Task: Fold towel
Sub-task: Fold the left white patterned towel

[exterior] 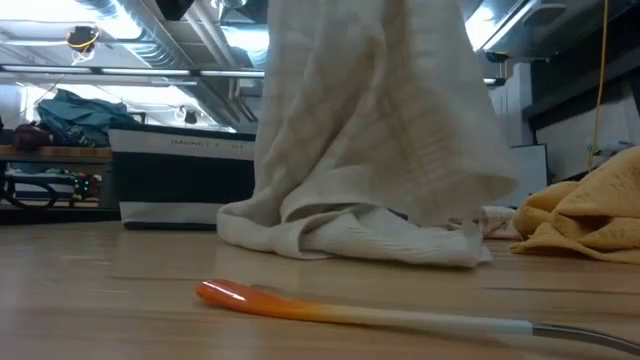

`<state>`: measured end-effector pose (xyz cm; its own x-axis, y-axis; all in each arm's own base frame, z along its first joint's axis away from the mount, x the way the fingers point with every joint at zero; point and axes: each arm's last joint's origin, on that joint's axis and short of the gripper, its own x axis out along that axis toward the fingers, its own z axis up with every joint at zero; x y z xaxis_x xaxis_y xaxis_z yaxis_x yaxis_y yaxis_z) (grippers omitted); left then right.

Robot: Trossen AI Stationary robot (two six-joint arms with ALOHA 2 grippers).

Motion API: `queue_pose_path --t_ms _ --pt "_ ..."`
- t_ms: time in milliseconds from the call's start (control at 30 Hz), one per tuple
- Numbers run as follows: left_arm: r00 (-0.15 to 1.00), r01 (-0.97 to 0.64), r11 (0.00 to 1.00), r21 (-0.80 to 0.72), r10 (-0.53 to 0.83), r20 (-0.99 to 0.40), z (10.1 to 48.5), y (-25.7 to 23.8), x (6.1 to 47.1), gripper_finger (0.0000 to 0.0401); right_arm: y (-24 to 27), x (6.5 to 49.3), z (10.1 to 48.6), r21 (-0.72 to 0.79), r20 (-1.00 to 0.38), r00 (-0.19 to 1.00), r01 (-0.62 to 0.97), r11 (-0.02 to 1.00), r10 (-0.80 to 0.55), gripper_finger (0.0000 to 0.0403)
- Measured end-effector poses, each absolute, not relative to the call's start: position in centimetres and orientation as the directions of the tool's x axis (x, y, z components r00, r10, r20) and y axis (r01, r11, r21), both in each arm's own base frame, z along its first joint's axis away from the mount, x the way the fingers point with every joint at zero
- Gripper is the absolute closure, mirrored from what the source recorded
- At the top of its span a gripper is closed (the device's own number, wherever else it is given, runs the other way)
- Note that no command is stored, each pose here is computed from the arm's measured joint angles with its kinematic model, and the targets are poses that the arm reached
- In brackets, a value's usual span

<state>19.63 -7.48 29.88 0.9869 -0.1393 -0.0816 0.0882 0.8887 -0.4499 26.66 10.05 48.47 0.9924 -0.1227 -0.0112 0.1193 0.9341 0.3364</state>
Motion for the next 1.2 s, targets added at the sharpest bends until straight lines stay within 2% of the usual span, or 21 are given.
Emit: queue_pose_path --t_ms 100,200,400,600,1200 --pt "0.983 0.129 0.850 -0.511 -0.179 -0.050 29.5 -8.9 20.6 0.0262 10.0 27.0 48.2 0.329 -0.018 0.984 0.175 0.928 -0.179 0.0400" --pt "0.973 0.148 0.841 -0.521 -0.219 -0.078 28.3 -10.4 21.6 0.0263 9.6 27.5 48.1 0.332 -0.011 0.971 0.231 0.915 -0.241 0.0400" --pt "0.953 0.091 0.840 -0.535 -0.230 -0.198 25.0 -12.1 23.6 0.0263 8.9 29.2 48.1 0.365 0.049 0.959 0.243 0.899 -0.279 0.0399" --pt "0.949 0.087 0.830 -0.551 -0.237 -0.207 22.2 -13.5 25.6 0.0263 8.3 30.2 48.1 0.383 0.089 0.952 0.239 0.892 -0.293 0.0399" --pt "0.969 -0.178 0.839 -0.514 0.059 -0.239 17.6 -12.5 28.6 0.0263 8.6 31.7 48.4 0.401 0.212 0.938 0.173 0.900 -0.275 0.0399"
